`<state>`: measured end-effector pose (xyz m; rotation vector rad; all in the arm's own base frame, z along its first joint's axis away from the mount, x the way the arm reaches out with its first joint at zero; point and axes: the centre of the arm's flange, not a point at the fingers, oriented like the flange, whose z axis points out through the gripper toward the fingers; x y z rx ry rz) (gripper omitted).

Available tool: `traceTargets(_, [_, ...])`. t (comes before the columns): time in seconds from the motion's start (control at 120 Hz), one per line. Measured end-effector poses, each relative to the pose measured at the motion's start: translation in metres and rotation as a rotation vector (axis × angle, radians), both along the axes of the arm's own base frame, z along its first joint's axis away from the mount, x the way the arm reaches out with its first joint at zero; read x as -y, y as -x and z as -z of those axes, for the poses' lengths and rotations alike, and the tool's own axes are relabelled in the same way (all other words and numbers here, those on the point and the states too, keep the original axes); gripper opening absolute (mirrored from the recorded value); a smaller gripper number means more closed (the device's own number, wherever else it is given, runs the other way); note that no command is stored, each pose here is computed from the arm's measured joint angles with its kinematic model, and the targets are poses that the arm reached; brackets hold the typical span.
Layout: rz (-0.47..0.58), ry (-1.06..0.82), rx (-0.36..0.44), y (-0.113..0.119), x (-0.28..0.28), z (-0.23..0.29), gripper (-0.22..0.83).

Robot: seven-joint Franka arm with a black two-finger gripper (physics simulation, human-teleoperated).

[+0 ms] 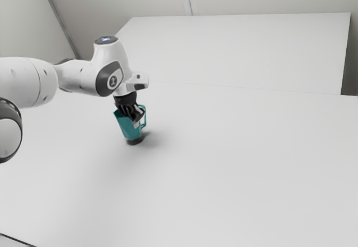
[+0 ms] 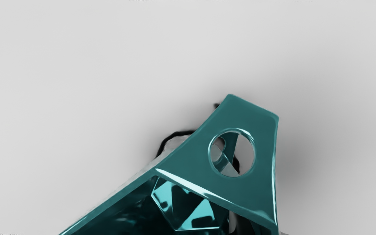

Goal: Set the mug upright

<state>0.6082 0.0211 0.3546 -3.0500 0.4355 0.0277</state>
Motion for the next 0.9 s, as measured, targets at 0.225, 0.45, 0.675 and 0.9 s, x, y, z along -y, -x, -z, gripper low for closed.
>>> traceTargets(0.225, [-0.132, 0.005, 0.025, 0.004, -0.002, 0.021, -0.17])
traceTargets(0.45, [-0.192, -0.009, 0.044, 0.001, 0.003, 0.023, 0.24])
traceTargets(0.675, [-0.227, -0.026, 0.163, -0.018, 0.008, -0.087, 0.48])
traceTargets(0.9, [-0.201, -0.012, 0.208, 0.006, 0.049, -0.231, 0.57])
